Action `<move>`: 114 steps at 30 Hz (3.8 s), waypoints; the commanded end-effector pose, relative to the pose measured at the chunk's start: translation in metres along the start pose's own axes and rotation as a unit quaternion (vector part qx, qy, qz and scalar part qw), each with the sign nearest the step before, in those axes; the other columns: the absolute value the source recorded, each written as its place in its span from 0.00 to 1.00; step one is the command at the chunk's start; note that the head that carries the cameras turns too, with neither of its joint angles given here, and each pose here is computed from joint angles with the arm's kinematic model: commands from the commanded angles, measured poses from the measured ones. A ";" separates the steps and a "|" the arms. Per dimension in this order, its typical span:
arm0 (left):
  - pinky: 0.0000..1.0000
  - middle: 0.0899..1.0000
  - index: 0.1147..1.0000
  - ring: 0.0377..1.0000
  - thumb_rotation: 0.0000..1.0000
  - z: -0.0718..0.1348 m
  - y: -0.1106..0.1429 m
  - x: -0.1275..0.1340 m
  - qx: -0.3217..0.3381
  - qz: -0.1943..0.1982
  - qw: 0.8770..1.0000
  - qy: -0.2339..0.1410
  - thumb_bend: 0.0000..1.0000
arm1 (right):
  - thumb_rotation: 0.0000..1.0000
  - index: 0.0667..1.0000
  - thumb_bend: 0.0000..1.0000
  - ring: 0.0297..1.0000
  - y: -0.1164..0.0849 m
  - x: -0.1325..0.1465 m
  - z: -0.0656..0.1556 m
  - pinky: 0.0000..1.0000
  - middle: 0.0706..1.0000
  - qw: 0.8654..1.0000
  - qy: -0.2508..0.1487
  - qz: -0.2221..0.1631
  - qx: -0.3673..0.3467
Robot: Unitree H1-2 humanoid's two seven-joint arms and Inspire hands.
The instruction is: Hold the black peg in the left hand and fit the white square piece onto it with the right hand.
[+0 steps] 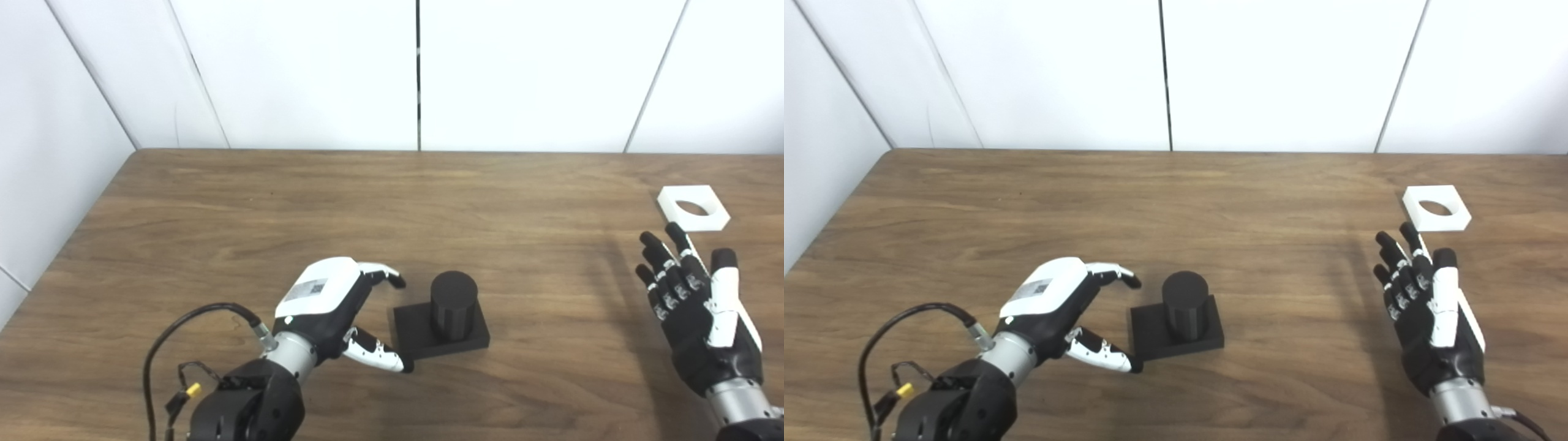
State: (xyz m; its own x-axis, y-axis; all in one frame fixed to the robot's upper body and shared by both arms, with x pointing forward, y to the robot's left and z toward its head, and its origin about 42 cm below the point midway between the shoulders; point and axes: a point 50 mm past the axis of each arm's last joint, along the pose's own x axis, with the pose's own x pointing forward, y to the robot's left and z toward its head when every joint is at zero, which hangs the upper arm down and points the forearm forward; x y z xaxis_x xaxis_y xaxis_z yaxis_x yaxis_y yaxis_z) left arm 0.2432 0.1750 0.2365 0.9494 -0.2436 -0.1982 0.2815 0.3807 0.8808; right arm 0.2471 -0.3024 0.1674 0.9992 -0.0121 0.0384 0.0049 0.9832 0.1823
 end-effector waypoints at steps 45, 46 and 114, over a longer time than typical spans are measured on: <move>1.00 0.80 0.42 0.93 0.05 0.018 -0.037 0.030 0.030 0.045 0.999 -0.010 0.52 | 1.00 1.00 0.59 1.00 0.007 -0.001 0.019 1.00 0.94 0.999 -0.037 0.005 -0.009; 0.99 0.80 0.42 0.93 0.05 0.018 -0.036 0.029 0.029 0.045 0.999 -0.011 0.52 | 1.00 1.00 0.59 1.00 0.008 0.000 0.020 1.00 0.94 0.999 -0.038 0.004 -0.009; 0.99 0.79 0.42 0.92 0.05 0.009 -0.036 0.013 -0.021 0.008 0.998 0.063 0.52 | 0.30 0.97 1.00 1.00 -0.068 0.164 0.204 1.00 1.00 0.662 0.075 0.028 -0.745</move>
State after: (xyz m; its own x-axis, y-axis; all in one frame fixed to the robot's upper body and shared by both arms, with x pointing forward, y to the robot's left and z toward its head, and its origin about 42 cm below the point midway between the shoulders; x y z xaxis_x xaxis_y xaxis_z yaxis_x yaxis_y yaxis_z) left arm 0.2475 0.1432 0.2028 0.9562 -0.1350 -0.2596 0.2926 0.4368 0.8506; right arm 0.3978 -0.4049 0.3319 0.9789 -0.0497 -0.1982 -0.1930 0.0940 -0.9767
